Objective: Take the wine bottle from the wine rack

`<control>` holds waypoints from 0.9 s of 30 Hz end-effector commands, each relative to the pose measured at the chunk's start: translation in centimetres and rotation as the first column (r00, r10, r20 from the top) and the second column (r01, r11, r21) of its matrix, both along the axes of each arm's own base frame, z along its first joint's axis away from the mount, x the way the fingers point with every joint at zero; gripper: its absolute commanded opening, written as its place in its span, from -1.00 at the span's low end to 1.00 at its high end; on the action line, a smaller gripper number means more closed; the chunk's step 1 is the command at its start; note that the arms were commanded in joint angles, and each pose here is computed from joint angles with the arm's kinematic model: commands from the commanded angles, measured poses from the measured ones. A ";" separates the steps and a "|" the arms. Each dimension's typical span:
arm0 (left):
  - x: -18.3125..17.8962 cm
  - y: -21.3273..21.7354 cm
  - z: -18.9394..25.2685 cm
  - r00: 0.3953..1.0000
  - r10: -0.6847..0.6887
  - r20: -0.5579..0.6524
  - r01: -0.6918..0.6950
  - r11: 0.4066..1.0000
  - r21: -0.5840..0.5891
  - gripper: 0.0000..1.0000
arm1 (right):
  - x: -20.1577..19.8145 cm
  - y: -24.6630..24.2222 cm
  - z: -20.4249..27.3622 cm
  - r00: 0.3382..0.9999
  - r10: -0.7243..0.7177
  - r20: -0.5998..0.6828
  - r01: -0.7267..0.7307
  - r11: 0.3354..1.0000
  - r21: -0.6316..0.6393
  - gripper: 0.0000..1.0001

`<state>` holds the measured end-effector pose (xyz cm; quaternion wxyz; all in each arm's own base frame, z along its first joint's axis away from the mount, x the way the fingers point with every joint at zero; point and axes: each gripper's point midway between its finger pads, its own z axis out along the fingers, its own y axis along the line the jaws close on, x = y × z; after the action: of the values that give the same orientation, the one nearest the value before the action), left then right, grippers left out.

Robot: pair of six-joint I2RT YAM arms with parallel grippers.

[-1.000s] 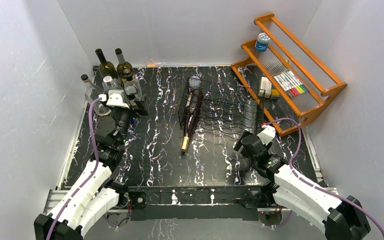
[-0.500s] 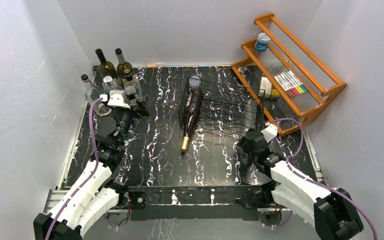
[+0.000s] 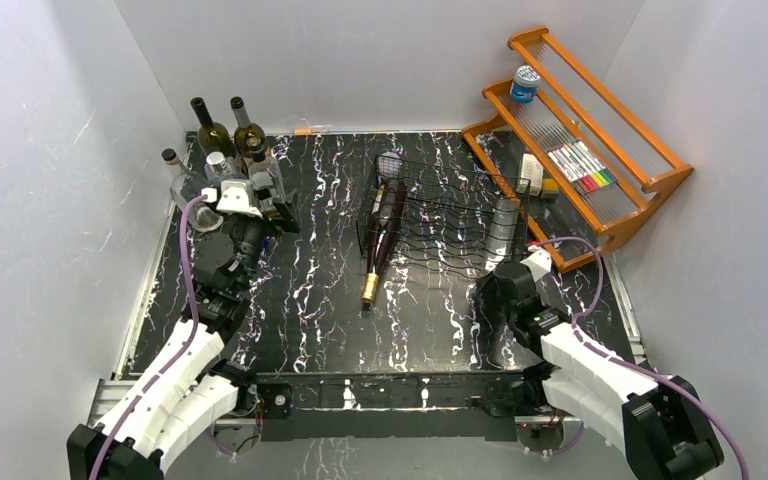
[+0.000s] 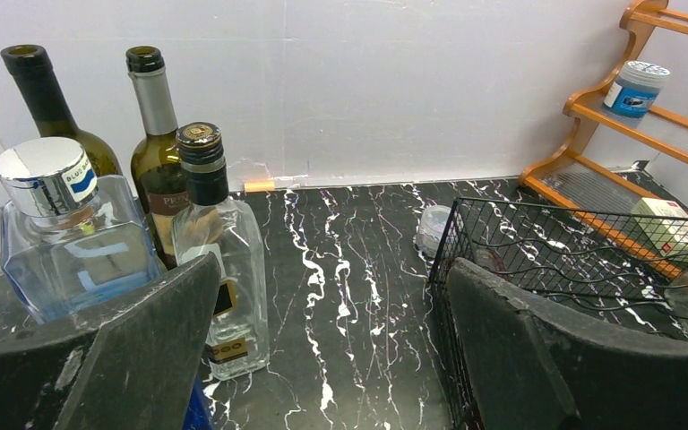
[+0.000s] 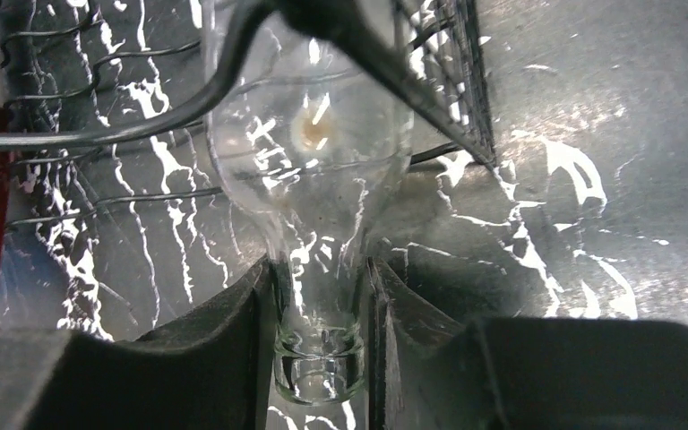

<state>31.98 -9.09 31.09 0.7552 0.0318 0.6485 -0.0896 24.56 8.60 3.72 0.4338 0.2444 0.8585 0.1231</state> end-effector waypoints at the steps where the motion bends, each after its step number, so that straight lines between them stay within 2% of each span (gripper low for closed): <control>1: -0.2 -0.3 2.2 0.999 -0.010 0.050 0.011 1.000 -0.022 0.97 | 0.1 -0.2 0.8 1.000 0.006 0.002 -0.006 1.000 -0.009 -0.33; 5: -0.1 -0.5 2.0 0.999 -0.015 0.041 0.016 1.000 -0.018 0.97 | -1.2 0.0 0.9 0.998 0.026 -0.058 -0.026 1.000 0.004 -0.40; 9: -0.1 -0.8 1.8 0.999 -0.025 0.034 0.026 1.000 -0.016 0.97 | -2.7 0.3 1.4 0.995 0.018 -0.100 -0.011 0.997 0.072 -0.43; 18: 0.1 -1.3 1.3 0.999 -0.039 0.014 0.040 0.999 -0.008 0.97 | -7.0 2.0 1.8 0.977 0.122 -0.177 -0.080 0.970 0.229 -0.53; 27: 0.4 -1.9 0.6 0.999 -0.049 -0.009 0.049 0.999 0.011 0.97 | -9.6 2.5 4.4 0.954 0.164 -0.253 -0.088 0.954 0.285 -0.53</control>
<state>32.31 -10.66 29.48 0.7362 0.0503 0.6677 -0.0980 16.78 10.81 6.85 0.3107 0.2433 0.8906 0.2259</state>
